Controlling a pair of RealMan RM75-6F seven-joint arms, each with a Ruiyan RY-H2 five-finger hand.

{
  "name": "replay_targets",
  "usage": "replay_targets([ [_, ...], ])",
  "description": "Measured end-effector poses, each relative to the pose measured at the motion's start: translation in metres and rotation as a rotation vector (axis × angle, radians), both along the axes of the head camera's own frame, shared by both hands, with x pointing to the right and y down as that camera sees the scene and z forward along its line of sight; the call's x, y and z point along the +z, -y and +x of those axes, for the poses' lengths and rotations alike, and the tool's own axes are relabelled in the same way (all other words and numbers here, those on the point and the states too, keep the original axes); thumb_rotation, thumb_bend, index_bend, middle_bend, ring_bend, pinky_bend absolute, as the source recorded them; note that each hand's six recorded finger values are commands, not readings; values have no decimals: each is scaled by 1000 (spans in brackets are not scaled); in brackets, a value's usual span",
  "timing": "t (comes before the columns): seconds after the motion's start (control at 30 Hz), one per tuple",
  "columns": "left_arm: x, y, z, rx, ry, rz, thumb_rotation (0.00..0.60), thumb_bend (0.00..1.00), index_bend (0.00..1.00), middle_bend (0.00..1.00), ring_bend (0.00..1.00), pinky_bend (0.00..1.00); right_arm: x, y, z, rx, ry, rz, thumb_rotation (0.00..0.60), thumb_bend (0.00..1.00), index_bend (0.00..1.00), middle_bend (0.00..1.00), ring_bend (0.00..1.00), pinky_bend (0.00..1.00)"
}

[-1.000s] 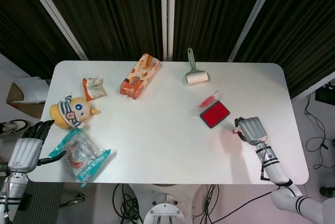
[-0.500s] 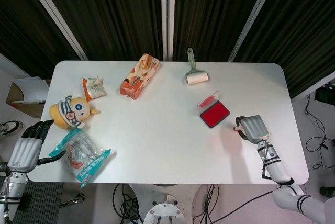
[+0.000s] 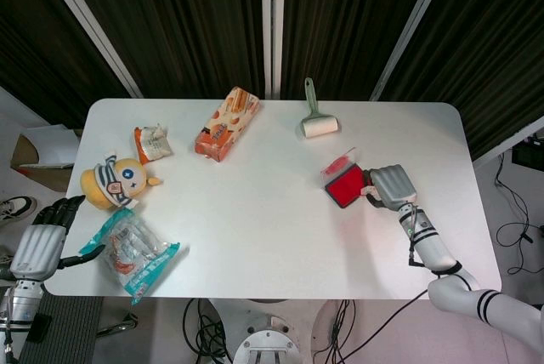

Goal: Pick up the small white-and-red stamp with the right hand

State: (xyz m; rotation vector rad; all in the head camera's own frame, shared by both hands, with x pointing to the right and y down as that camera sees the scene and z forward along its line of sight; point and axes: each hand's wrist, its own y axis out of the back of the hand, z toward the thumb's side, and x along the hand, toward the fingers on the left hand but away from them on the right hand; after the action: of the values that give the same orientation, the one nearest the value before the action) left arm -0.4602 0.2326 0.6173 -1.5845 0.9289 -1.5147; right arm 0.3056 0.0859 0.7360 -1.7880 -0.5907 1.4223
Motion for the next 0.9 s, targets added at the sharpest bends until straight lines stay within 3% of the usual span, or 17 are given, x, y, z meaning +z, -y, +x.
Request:
replay_targets([
  [0.3, 2, 1, -8, -19, 4, -5, 119, 85, 41, 117, 109, 191, 13, 20, -35, -16, -41, -67, 600, 390, 598, 556, 835, 1000],
  [0.9, 4, 0, -12, -20, -1, -4, 127, 86, 42, 117, 109, 191, 43, 13, -46, -38, -129, -64, 600, 400, 596, 556, 835, 1000],
])
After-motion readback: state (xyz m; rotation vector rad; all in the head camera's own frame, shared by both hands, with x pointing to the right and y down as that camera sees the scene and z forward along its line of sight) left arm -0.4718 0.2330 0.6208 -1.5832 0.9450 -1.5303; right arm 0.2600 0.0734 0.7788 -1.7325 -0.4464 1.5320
